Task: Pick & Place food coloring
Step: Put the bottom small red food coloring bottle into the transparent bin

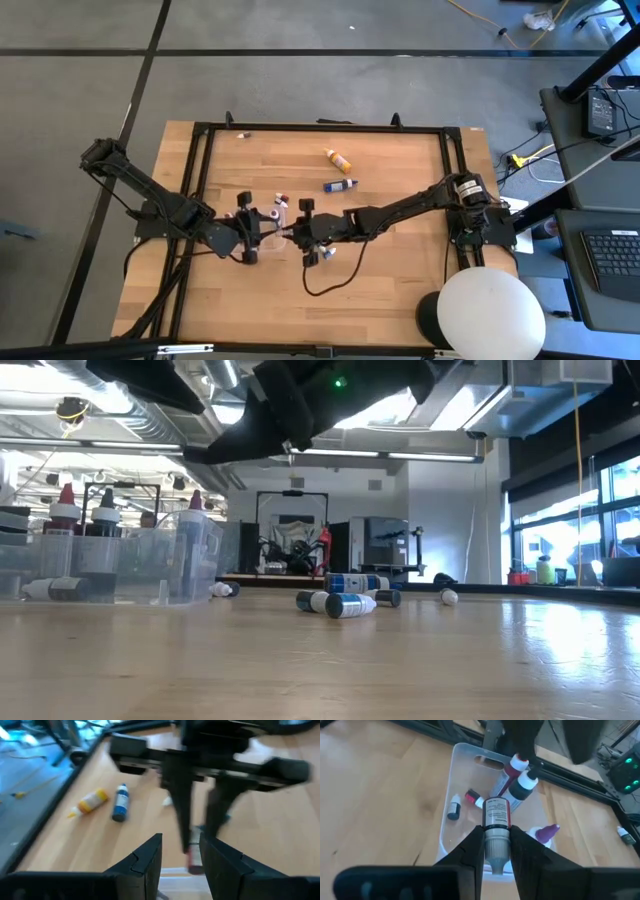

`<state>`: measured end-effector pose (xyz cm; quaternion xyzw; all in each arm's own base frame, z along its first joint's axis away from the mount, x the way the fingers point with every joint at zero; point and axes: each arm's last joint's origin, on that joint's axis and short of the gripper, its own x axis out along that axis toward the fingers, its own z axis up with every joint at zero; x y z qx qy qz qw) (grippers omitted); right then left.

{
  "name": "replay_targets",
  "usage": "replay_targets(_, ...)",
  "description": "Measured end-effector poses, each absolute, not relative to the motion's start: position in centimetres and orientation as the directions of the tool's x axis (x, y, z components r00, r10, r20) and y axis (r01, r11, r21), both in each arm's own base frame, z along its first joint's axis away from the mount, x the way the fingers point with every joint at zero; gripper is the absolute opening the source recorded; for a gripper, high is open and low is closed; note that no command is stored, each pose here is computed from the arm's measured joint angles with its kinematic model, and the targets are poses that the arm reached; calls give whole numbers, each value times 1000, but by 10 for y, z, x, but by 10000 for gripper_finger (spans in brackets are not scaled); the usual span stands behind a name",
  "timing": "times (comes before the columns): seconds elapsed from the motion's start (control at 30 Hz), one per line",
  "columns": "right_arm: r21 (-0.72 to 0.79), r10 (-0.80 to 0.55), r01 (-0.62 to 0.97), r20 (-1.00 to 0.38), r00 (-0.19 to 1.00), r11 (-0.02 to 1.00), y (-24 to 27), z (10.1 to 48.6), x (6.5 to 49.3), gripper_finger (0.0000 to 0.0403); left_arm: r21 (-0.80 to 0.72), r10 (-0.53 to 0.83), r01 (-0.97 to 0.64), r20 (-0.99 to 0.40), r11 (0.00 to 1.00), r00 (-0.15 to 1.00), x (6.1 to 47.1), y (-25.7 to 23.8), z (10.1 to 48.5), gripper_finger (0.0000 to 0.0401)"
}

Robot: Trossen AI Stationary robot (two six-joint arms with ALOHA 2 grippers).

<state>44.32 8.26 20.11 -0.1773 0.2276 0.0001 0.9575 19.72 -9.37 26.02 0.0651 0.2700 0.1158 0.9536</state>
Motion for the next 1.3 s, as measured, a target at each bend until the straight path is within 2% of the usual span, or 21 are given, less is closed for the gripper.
replay_targets(0.17, -351, -82, -87, -440, 894, 932, 82, 201, 443, 79, 162, 113, -26, -558, 986, 822, 197, -98, 259, 128)
replay_targets(0.3, -360, -103, -69, -437, 894, 930, 82, 201, 443, 79, 132, 48, 36, -579, 991, 814, 197, -100, 258, 128)
replay_targets(0.47, -319, -60, -88, -427, 902, 944, 85, 202, 444, 80, 119, 76, -9, -569, 993, 819, 197, -99, 258, 128)
replay_targets(0.73, -281, -28, -90, -389, 921, 955, 86, 206, 445, 80, 223, 170, -54, -545, 973, 821, 197, -96, 258, 128)
replay_targets(1.1, -312, -105, -16, -366, 925, 950, 84, 208, 446, 80, 234, 184, -64, -539, 970, 822, 197, -96, 259, 129)
replay_targets(1.3, -311, -103, -9, -343, 934, 950, 84, 210, 447, 80, 256, 220, -92, -531, 962, 818, 196, -94, 258, 159)
